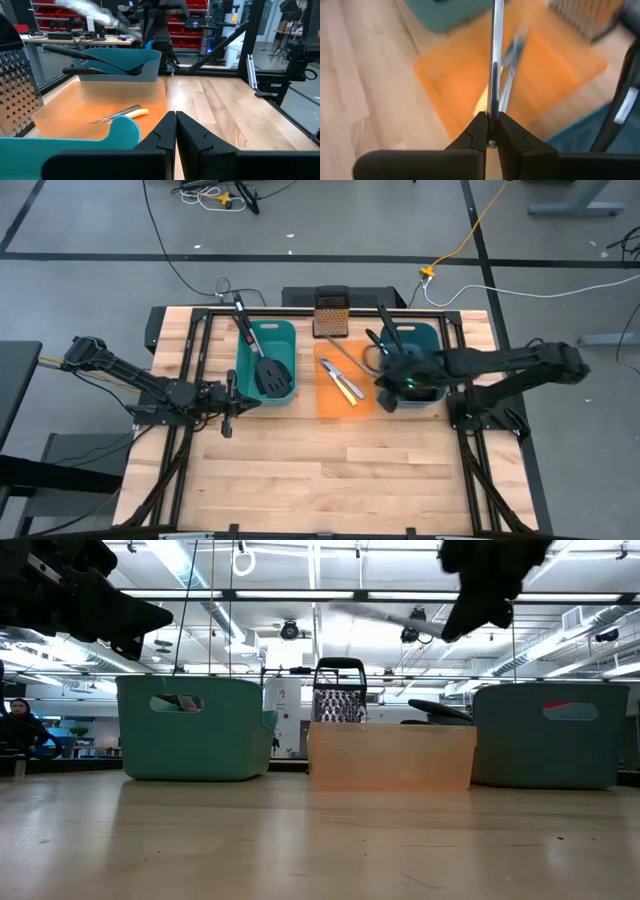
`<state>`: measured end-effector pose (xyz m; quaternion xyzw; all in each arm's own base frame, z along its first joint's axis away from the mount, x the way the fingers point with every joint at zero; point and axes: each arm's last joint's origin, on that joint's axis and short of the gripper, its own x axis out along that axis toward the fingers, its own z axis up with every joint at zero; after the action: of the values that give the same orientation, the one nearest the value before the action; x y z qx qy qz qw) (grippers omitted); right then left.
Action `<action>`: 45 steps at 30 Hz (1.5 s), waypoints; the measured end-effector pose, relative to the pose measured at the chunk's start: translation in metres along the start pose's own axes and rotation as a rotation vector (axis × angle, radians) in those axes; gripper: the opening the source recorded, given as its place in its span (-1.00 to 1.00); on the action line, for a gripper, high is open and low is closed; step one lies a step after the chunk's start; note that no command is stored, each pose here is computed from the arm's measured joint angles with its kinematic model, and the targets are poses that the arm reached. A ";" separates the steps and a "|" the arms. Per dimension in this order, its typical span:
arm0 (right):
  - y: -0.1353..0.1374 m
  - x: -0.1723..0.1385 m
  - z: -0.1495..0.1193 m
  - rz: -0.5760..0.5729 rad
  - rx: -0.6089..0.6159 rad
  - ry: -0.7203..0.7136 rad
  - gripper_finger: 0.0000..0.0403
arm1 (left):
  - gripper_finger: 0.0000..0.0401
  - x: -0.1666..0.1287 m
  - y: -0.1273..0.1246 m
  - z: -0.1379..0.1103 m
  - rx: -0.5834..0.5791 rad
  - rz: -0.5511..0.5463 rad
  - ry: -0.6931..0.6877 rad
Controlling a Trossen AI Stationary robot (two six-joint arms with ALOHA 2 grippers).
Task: Pick & Place Kitchen Items
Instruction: Put the silver table knife into the orange bin
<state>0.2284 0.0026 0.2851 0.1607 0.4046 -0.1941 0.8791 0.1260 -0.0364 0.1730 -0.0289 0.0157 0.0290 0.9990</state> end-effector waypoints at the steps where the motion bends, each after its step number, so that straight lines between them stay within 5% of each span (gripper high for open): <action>1: 0.000 0.005 0.004 -0.011 0.019 0.048 -0.88 | -0.91 0.000 0.000 0.000 0.000 0.000 0.000; 9: -0.006 0.057 0.017 -0.042 0.156 0.264 -0.88 | -0.91 0.000 0.000 0.000 -0.002 -0.006 0.000; 20: -0.008 0.119 0.012 -0.056 0.225 0.378 -0.88 | -0.91 0.000 0.000 0.000 -0.002 -0.006 0.001; 30: -0.017 0.137 0.010 -0.113 0.359 0.403 -0.88 | -0.91 0.000 0.000 0.001 -0.005 -0.006 -0.004; 45: -0.019 0.173 -0.006 -0.207 0.362 0.467 -0.87 | -0.91 0.000 -0.001 0.000 -0.005 -0.037 -0.001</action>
<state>0.3190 -0.0474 0.1448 0.3126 0.5689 -0.3093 0.6950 0.1260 -0.0375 0.1735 -0.0317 0.0144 0.0108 0.9993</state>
